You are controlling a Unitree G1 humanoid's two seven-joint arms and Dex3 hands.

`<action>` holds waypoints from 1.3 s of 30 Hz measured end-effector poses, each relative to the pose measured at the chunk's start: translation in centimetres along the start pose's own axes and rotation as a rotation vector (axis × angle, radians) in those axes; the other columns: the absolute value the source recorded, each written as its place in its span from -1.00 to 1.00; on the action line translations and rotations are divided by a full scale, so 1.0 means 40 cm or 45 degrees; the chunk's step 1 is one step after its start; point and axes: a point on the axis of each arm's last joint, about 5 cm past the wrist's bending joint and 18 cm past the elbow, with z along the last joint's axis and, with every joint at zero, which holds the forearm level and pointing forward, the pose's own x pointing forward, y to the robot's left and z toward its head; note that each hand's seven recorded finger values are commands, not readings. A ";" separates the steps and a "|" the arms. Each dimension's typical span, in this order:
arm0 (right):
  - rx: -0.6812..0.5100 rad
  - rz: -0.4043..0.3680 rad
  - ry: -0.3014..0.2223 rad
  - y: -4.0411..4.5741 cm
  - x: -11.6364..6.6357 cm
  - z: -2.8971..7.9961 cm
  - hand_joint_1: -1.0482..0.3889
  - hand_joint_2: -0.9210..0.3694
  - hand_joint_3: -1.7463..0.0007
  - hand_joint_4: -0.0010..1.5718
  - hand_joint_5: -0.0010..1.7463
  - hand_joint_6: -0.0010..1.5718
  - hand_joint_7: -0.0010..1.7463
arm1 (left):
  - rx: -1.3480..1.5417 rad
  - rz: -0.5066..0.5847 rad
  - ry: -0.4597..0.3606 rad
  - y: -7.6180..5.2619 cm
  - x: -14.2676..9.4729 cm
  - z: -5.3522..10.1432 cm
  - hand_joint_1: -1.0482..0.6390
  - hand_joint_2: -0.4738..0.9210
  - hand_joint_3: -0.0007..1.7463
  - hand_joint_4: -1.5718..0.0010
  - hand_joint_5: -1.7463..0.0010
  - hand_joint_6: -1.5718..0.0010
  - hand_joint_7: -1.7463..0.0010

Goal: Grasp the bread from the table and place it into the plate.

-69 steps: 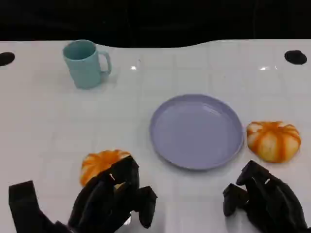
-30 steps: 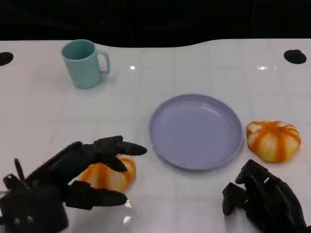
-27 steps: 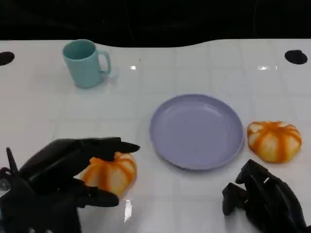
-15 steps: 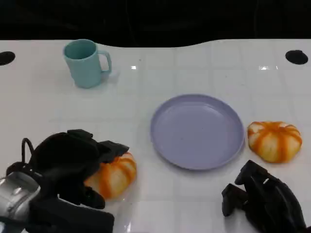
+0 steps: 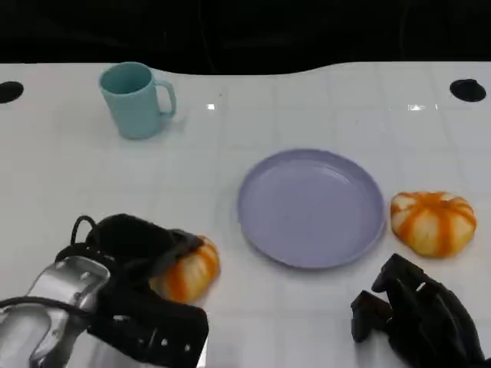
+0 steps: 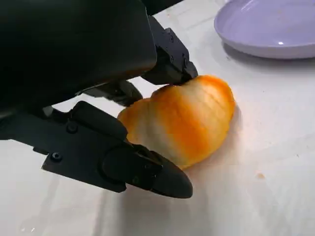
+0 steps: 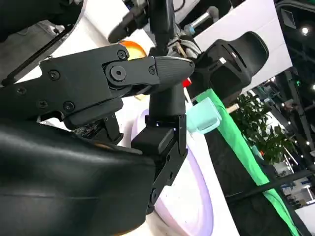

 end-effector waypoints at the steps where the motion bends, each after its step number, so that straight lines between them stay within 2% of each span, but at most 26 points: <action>1: 0.000 -0.001 0.001 0.000 -0.001 0.000 -0.31 -1.00 0.73 -0.01 0.93 -0.10 0.60 | -0.002 0.005 -0.003 -0.005 0.008 -0.003 -0.33 0.96 -0.95 0.25 0.42 0.24 0.96; 2: 0.000 -0.001 0.001 0.000 -0.001 0.000 -0.31 -1.00 0.73 -0.01 0.93 -0.10 0.60 | -0.014 0.018 -0.011 -0.009 0.015 -0.007 -0.26 0.98 -0.90 0.29 0.07 0.13 0.96; 3: 0.000 -0.001 0.001 0.000 -0.001 0.000 -0.31 -1.00 0.73 -0.01 0.93 -0.10 0.60 | -0.022 0.034 -0.021 -0.016 0.021 -0.012 -0.20 0.99 -0.74 0.13 -0.06 -0.13 0.89; 4: 0.000 -0.002 0.001 0.000 -0.001 -0.001 -0.31 -1.00 0.73 -0.01 0.93 -0.10 0.60 | -0.037 0.066 -0.037 -0.022 0.025 -0.016 -0.16 0.99 -0.64 0.02 -0.12 -0.29 0.85; 5: 0.001 -0.002 0.002 0.000 -0.001 -0.001 -0.32 -1.00 0.74 -0.01 0.93 -0.10 0.59 | -0.056 0.109 -0.050 -0.032 0.028 -0.022 -0.13 0.90 -0.38 -0.15 -0.21 -0.49 0.75; 6: 0.002 -0.004 0.002 -0.001 -0.003 -0.001 -0.32 -1.00 0.74 0.00 0.92 -0.10 0.59 | -0.076 0.149 -0.061 -0.043 0.029 -0.027 -0.12 0.79 -0.20 -0.19 -0.35 -0.54 0.60; 7: 0.002 -0.004 0.003 -0.001 -0.003 -0.002 -0.32 -1.00 0.74 0.00 0.92 -0.10 0.59 | -0.103 0.194 -0.075 -0.052 0.029 -0.031 -0.11 0.71 -0.05 -0.18 -0.54 -0.43 0.23; 8: 0.002 -0.004 0.002 0.000 -0.003 -0.002 -0.31 -1.00 0.72 0.00 0.92 -0.10 0.60 | -0.130 0.234 -0.086 -0.061 0.029 -0.035 -0.11 0.63 0.14 -0.13 -0.81 -0.24 -0.30; 9: 0.001 -0.004 0.000 0.000 -0.003 -0.002 -0.31 -1.00 0.71 -0.01 0.92 -0.11 0.60 | -0.153 0.275 -0.095 -0.070 0.027 -0.038 -0.10 0.57 0.26 -0.14 -0.90 -0.12 -0.64; 10: -0.001 -0.002 -0.001 0.000 -0.003 -0.002 -0.31 -1.00 0.70 -0.01 0.92 -0.12 0.61 | -0.180 0.328 -0.107 -0.077 0.026 -0.040 -0.09 0.51 0.38 -0.15 -0.96 -0.03 -0.85; 11: -0.004 0.000 -0.004 0.000 -0.003 -0.001 -0.31 -1.00 0.70 -0.01 0.92 -0.12 0.62 | -0.206 0.384 -0.112 -0.085 0.025 -0.042 -0.09 0.50 0.43 -0.15 -0.98 0.00 -0.92; 16: -0.011 0.006 -0.011 0.000 -0.001 0.000 -0.30 -1.00 0.70 -0.01 0.92 -0.12 0.63 | -0.321 0.565 -0.104 -0.107 0.022 -0.040 -0.09 0.42 0.60 -0.15 -1.00 0.03 -1.00; 22: -0.009 0.005 -0.010 0.000 -0.001 0.000 -0.31 -1.00 0.69 -0.02 0.92 -0.13 0.64 | -0.405 0.725 -0.064 -0.090 0.026 -0.032 -0.05 0.28 0.50 -0.14 -1.00 0.10 -1.00; 24: -0.009 0.004 -0.009 0.000 -0.001 0.000 -0.31 -1.00 0.69 -0.02 0.92 -0.14 0.64 | -0.412 0.777 -0.052 -0.074 0.027 -0.024 -0.03 0.22 0.56 -0.14 -1.00 0.09 -1.00; 27: -0.009 0.005 -0.009 0.000 -0.001 0.000 -0.31 -1.00 0.71 -0.01 0.92 -0.13 0.63 | -0.430 0.853 -0.055 -0.048 0.034 -0.007 -0.01 0.24 0.58 -0.15 -1.00 0.06 -1.00; 28: -0.009 0.005 -0.009 0.000 -0.001 0.000 -0.31 -1.00 0.71 -0.01 0.92 -0.12 0.63 | -0.436 0.877 -0.067 -0.041 0.037 0.000 -0.01 0.27 0.55 -0.16 -1.00 0.06 -1.00; 31: -0.009 0.005 -0.010 -0.001 -0.001 0.000 -0.30 -1.00 0.71 -0.01 0.92 -0.13 0.63 | -0.449 0.919 -0.110 -0.018 0.053 0.022 -0.05 0.36 0.28 -0.13 -1.00 0.09 -1.00; 36: -0.006 0.012 -0.010 -0.002 0.000 0.000 -0.30 -1.00 0.71 -0.02 0.90 -0.14 0.62 | -0.430 1.001 -0.265 0.060 0.098 0.070 -0.09 0.37 0.25 -0.16 -1.00 0.06 -1.00; 39: -0.006 0.015 -0.010 -0.002 0.001 0.001 -0.31 -1.00 0.71 -0.02 0.89 -0.15 0.63 | -0.382 1.002 -0.353 0.094 0.124 0.101 -0.12 0.39 0.26 -0.17 -1.00 0.03 -0.96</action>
